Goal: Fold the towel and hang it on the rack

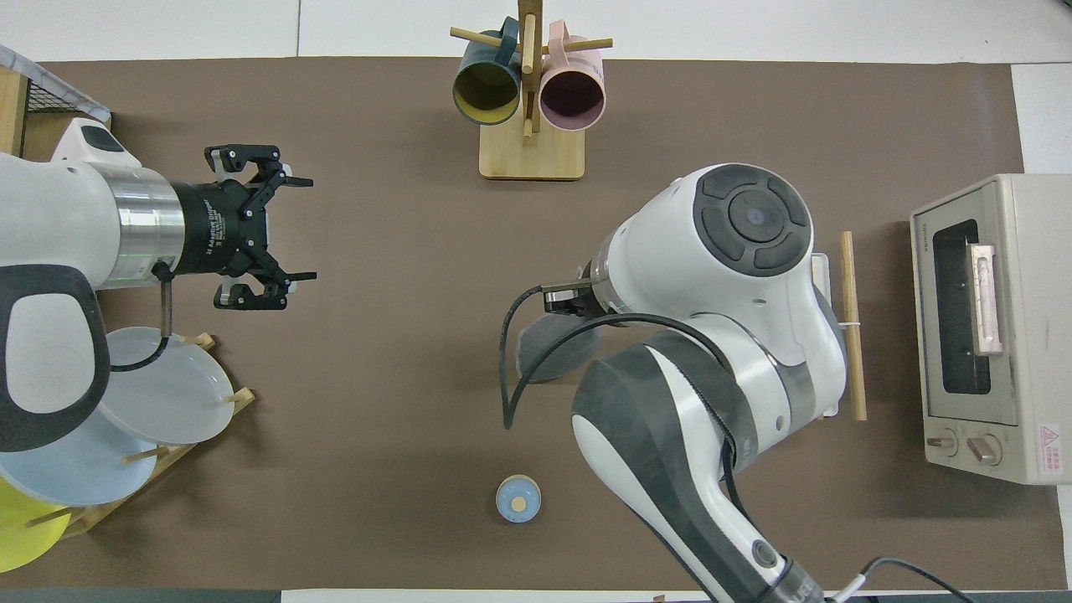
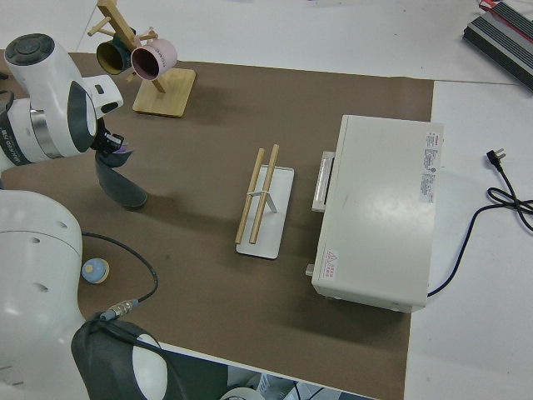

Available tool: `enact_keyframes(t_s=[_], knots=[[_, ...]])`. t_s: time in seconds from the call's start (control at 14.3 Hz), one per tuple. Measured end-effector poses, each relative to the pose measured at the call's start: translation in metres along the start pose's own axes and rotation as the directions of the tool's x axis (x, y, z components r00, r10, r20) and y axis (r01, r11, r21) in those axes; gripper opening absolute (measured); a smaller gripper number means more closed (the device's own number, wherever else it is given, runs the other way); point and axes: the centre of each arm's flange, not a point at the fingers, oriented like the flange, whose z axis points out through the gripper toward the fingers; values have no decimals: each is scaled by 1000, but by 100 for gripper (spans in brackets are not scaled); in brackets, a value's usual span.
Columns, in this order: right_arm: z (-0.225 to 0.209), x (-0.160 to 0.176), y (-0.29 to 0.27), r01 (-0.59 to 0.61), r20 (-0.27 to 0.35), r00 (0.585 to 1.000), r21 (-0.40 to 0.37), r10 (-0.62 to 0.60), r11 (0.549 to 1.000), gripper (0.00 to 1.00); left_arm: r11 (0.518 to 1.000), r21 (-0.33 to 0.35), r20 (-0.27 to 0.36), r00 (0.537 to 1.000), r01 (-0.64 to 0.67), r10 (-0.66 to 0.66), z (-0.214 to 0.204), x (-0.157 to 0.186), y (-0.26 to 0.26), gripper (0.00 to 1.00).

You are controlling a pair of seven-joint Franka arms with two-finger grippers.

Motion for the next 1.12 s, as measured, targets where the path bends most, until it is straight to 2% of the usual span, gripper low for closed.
enact_keyframes(t_s=[0.07, 0.21, 0.28, 0.42, 0.63, 0.77, 0.91, 1.12], knots=[[-7, 1, 15, 68, 11, 998, -27, -68, 997, 2, 995, 5, -5, 995, -100, 100, -3, 14, 0, 100], [-24, 6, 56, 126, 29, 992, -58, -124, 990, 2, 956, 20, -7, 956, -294, 294, -9, 38, 0, 100], [-32, 8, 79, 125, 38, 992, -61, -123, 990, 2, 925, 28, -11, 925, -380, 380, -12, 48, -1, 100], [-48, 9, 125, 91, 57, 995, -62, -87, 994, 2, 832, 70, -40, 832, -550, 553, -18, 70, -3, 100], [-63, 5, 172, 17, 81, 997, -63, -12, 998, 2, 632, 177, -39, 636, -755, 771, -29, 79, -4, 100], [-67, 5, 202, 6, 82, 997, -77, 1, 997, 2, 467, 259, 2, 484, -846, 875, -43, 77, -2, 100], [-70, 5, 237, 51, 89, 995, -106, -42, 993, 2, 317, 325, 57, 353, -891, 934, -58, 76, 2, 100], [-74, 2, 277, 95, 102, 991, -141, -81, 985, 2, 153, 387, 163, 231, -909, 959, -72, 77, 7, 100]])
